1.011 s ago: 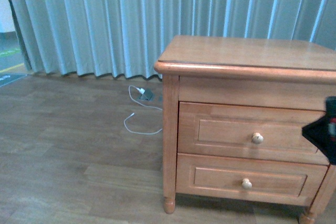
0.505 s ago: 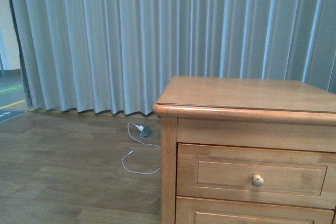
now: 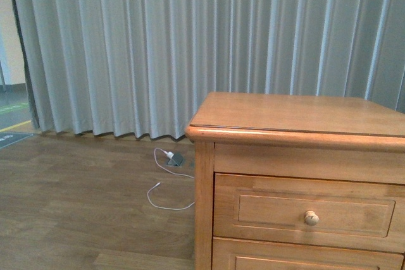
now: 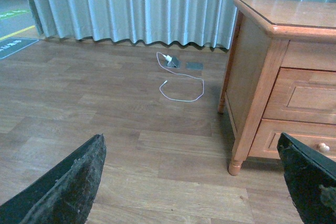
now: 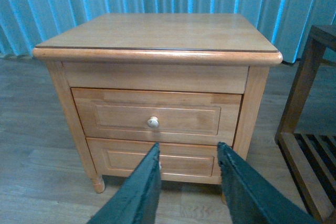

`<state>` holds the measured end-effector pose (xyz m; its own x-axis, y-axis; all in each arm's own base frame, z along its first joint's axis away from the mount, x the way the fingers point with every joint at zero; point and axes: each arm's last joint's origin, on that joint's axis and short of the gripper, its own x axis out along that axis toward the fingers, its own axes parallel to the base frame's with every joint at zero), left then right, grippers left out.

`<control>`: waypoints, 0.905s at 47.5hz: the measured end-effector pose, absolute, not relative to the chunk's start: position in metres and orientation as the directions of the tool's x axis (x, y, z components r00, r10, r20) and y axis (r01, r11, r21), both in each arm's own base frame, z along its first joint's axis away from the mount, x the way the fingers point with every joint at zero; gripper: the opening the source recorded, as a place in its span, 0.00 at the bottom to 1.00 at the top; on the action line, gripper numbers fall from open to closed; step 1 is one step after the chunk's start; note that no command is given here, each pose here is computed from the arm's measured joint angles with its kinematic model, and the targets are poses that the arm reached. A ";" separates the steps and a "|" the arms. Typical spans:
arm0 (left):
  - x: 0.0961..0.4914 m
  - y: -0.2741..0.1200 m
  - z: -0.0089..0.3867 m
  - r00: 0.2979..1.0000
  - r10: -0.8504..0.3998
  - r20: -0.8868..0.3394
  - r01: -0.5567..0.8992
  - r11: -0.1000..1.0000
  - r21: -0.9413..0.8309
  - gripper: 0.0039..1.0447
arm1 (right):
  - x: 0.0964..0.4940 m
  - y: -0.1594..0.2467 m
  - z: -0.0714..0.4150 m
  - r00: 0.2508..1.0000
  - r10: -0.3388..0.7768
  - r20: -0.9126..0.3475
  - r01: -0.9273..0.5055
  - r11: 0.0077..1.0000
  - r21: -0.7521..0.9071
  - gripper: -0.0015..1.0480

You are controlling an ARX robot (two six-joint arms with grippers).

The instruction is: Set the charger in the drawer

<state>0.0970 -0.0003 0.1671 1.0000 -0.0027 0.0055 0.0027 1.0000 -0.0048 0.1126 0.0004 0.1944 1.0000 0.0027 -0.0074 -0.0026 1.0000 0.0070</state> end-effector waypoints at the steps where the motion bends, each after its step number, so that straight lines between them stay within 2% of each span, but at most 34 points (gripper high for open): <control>1: 0.097 0.000 0.167 1.000 -0.003 0.006 0.003 1.000 -0.005 0.95 | 0.112 0.000 0.193 1.000 0.002 -0.007 -0.001 1.000 0.007 0.29; 6: 0.097 0.000 0.167 1.000 -0.002 0.006 0.002 1.000 -0.005 0.95 | 0.110 0.000 0.188 1.000 0.000 0.000 0.000 1.000 0.006 0.05; 8: 0.097 0.000 0.167 1.000 -0.003 0.006 0.003 1.000 -0.005 0.95 | 0.109 0.000 0.187 1.000 0.000 0.001 0.000 1.000 0.001 0.01; 16: 0.097 0.000 0.167 1.000 -0.003 0.006 0.003 1.000 -0.005 0.95 | 0.101 0.000 0.179 1.000 0.001 -0.027 -0.001 1.000 0.003 0.02; 43: 0.097 0.000 0.167 1.000 -0.003 0.006 0.003 1.000 -0.005 0.95 | 0.098 0.000 0.165 1.000 0.000 -0.001 0.000 1.000 0.003 0.02</control>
<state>0.0970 -0.0003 0.1671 1.0000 -0.0027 0.0055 0.0027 1.0000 -0.0048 0.0976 0.0002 0.1651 1.0000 0.0004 -0.0006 -0.0004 1.0000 0.0029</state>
